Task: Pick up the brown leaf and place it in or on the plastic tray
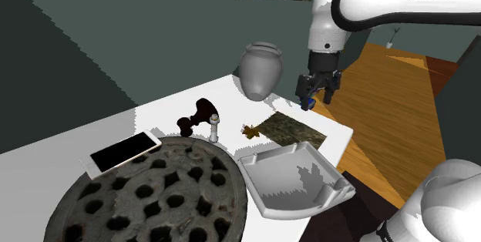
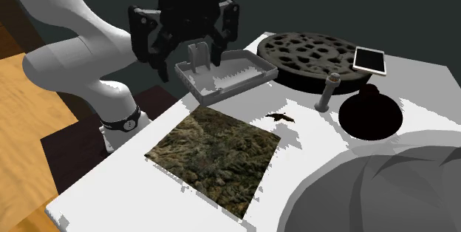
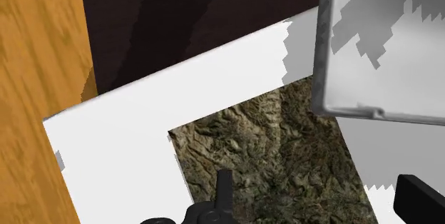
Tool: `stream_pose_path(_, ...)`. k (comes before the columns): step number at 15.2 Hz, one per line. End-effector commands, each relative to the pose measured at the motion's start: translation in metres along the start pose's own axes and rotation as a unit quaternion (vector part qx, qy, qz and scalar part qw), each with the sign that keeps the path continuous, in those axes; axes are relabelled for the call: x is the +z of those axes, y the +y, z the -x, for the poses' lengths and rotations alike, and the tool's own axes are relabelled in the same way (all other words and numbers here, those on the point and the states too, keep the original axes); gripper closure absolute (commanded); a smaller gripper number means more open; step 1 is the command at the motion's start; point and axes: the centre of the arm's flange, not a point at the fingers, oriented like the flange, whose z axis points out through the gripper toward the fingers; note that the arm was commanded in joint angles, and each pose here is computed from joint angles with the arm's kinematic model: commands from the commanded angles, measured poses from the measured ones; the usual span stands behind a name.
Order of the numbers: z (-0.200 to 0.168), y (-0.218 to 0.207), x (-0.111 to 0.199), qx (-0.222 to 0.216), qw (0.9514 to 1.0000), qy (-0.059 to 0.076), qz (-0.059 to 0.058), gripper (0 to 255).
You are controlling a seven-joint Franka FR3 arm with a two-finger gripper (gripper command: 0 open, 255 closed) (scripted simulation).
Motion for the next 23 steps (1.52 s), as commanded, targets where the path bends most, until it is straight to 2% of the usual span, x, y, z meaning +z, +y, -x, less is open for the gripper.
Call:
stream_pose_path(1, -0.015, -0.025, 0.008, 0.015, 0.9998, -0.011, 0.006, 0)
stream_pose_path(7, -0.066, -0.092, 0.033, 0.057, 0.9971, -0.045, 0.023, 0)
stream_pose_path(14, -0.131, -0.165, 0.069, 0.107, 0.9899, -0.083, 0.043, 0)
stream_pose_path(23, -0.128, -0.166, 0.111, 0.109, 0.9893, -0.085, 0.044, 0)
